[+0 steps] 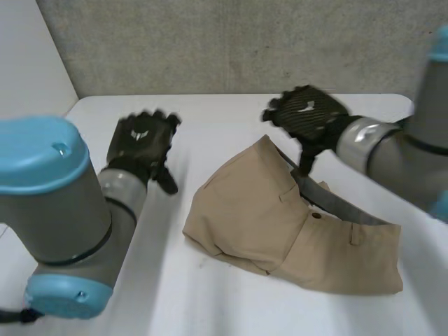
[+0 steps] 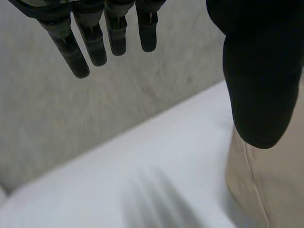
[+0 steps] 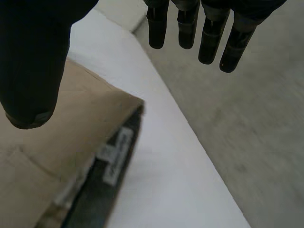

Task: Fold the laundry.

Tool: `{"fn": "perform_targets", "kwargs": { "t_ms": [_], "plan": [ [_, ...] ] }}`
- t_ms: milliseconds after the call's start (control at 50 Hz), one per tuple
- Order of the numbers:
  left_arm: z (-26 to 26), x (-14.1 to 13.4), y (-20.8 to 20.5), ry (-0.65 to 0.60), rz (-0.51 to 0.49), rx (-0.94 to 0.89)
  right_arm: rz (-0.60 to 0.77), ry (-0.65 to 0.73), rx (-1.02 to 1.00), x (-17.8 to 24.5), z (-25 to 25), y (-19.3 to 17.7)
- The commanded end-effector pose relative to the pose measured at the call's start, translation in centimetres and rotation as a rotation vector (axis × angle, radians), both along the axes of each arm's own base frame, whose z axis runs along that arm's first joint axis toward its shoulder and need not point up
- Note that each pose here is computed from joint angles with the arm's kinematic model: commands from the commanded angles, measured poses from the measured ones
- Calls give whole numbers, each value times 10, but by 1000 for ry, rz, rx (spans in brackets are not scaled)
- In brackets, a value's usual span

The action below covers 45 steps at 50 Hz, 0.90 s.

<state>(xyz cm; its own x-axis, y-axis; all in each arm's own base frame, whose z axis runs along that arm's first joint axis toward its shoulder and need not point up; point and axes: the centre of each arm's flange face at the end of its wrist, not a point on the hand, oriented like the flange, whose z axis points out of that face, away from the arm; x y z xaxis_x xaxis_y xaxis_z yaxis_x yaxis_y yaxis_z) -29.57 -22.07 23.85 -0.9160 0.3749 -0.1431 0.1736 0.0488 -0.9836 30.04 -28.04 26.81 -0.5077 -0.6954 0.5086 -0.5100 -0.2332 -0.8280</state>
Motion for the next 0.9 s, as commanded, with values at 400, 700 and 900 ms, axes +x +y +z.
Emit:
{"fn": "perform_targets", "kwargs": {
  "t_ms": [400, 700, 900],
  "plan": [
    [-74, 12, -5, 57, -50, 279, -14, 69, -19, 73, -36, -38],
    [-89, -26, -26, 99, -191, 248, 3, 2, -20, 34, 42, 23],
    [-104, -41, -43, 77, -164, 243, -33, -29, -78, 10, 59, 41]
  ]
}}
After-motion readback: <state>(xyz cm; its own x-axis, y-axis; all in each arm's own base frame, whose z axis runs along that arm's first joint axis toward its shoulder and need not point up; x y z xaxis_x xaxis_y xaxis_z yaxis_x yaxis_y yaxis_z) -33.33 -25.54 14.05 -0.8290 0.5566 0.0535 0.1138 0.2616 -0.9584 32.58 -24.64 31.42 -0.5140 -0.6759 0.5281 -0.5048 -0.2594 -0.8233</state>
